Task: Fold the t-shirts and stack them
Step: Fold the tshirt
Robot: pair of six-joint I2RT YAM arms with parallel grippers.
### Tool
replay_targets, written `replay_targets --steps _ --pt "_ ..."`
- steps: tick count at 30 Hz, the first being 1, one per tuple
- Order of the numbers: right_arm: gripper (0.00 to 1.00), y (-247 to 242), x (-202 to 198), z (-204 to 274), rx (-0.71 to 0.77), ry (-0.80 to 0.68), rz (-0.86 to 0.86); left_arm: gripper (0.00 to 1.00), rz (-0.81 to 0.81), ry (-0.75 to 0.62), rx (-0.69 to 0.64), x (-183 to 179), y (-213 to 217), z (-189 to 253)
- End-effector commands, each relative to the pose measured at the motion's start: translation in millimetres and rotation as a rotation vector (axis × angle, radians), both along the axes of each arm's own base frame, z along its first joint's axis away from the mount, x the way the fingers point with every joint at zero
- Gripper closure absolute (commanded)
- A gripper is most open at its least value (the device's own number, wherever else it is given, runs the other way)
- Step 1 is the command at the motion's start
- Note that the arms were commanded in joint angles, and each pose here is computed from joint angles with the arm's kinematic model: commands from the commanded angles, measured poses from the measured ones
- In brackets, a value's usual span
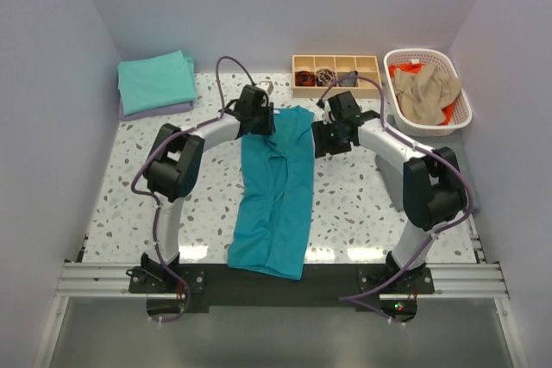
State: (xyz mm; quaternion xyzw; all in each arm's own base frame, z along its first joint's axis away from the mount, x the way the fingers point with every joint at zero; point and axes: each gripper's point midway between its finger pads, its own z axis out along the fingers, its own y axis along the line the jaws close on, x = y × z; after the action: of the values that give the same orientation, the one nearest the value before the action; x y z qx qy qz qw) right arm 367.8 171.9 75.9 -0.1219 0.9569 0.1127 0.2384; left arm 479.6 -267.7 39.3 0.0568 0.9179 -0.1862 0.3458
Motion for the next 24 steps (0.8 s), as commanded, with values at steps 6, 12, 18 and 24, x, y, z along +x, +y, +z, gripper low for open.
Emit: replay_targets --steps 6,12,18,24 --pt "0.44 -0.6 0.8 -7.5 -0.001 0.001 -0.015 0.93 0.06 -0.143 -0.026 21.1 8.3 53.8" --pt "0.44 0.1 -0.1 -10.9 0.0 0.011 -0.011 1.0 0.098 -0.189 -0.029 18.3 18.8 68.5" --pt "0.44 1.0 -0.8 -15.4 -0.001 0.029 -0.008 1.0 0.121 -0.172 -0.031 10.2 24.7 60.7" --pt "0.44 0.2 -0.4 -16.0 -0.007 0.03 -0.009 1.0 0.172 -0.145 0.003 1.5 37.9 47.7"
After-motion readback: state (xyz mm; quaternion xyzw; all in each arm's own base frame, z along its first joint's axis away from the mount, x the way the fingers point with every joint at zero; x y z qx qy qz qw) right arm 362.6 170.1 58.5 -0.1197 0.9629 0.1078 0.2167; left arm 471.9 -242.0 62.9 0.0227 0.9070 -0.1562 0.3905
